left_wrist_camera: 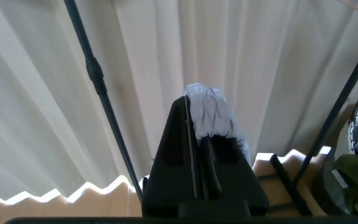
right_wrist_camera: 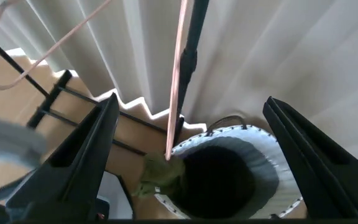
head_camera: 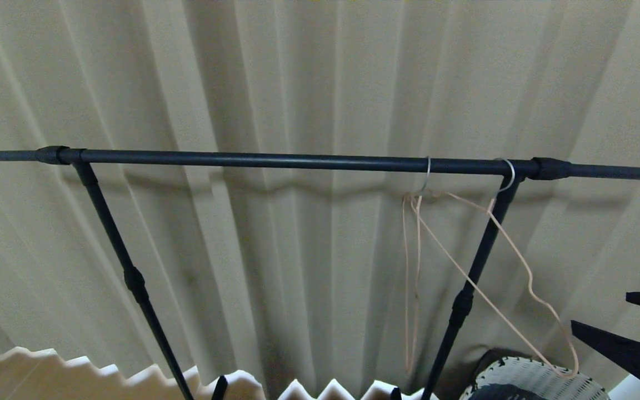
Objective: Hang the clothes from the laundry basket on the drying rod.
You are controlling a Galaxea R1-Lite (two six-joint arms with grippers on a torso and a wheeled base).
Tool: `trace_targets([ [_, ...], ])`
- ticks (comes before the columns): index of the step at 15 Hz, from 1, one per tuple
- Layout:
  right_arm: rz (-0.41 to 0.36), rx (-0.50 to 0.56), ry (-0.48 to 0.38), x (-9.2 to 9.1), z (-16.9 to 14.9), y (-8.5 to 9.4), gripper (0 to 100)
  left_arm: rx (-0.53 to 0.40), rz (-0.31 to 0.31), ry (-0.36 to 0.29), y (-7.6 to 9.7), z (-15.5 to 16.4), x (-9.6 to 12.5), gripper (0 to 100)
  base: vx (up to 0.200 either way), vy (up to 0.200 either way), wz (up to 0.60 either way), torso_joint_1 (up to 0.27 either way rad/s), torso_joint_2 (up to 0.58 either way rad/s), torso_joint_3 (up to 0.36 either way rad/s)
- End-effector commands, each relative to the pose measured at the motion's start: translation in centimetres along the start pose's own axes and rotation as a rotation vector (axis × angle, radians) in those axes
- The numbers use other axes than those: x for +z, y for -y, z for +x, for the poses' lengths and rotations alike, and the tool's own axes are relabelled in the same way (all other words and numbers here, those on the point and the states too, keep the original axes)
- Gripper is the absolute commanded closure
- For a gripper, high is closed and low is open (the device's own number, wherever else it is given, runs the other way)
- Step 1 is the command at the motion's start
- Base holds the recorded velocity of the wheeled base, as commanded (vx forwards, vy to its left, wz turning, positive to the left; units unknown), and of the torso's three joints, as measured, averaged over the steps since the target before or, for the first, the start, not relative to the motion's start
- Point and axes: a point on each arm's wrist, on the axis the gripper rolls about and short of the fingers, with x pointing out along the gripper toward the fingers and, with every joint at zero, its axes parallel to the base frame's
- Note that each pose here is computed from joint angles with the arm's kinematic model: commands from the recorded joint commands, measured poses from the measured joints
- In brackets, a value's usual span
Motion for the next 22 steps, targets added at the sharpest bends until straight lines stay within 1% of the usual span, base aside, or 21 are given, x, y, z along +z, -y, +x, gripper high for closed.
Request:
trace_targets([
  [1,-0.05,0.035,-0.101,1.5,3.3,-0.9,0,0.001,0.0,-0.001,0.0,0.0,0.0,100,0.0,0.0,0.0,0.0,0.0,0.0],
  [2,-0.061,0.031,-0.128,1.9,4.5,-1.2,0,-0.001,-0.001,-0.002,0.0,0.0,0.0,100,0.0,0.0,0.0,0.0,0.0,0.0],
  [4,-0.051,0.016,-0.134,2.4,7.2,-1.3,0,0.001,-0.001,-0.002,0.0,0.0,0.0,100,0.0,0.0,0.0,0.0,0.0,0.0],
  [6,-0.039,-0.014,-0.157,2.4,9.7,-1.3,0,0.001,-0.001,-0.002,0.0,0.0,0.0,100,0.0,0.0,0.0,0.0,0.0,0.0],
  [7,-0.026,-0.03,-0.167,2.4,10.4,-1.2,0,0.001,0.001,-0.002,0.0,0.0,0.0,100,0.0,0.0,0.0,0.0,0.0,0.0],
  [9,-0.002,-0.042,-0.176,2.3,10.8,-1.2,0,0.001,0.0,-0.001,0.0,0.0,0.0,100,0.0,0.0,0.0,0.0,0.0,0.0],
  [12,0.053,-0.05,-0.18,3.1,12.1,-1.1,0,0.001,0.0,-0.001,0.0,0.0,0.0,100,0.0,0.0,0.0,0.0,0.0,0.0],
  [14,0.055,-0.051,-0.169,3.5,12.2,-1.1,0,0.001,0.0,-0.001,0.0,0.0,0.0,100,0.0,0.0,0.0,0.0,0.0,0.0],
  [18,0.055,-0.061,-0.177,3.5,12.5,-1.1,0,0.001,0.001,-0.001,0.0,0.0,0.0,100,0.0,0.0,0.0,0.0,0.0,0.0],
  [19,0.055,-0.063,-0.174,3.5,12.4,-1.1,100,0.001,0.002,0.001,0.0,0.0,0.0,100,0.0,0.0,0.0,0.0,0.0,0.0],
  [22,0.053,-0.091,-0.172,3.5,12.4,-1.0,100,0.001,0.001,-0.001,0.0,0.0,0.0,100,0.0,0.0,0.0,0.0,0.0,0.0],
])
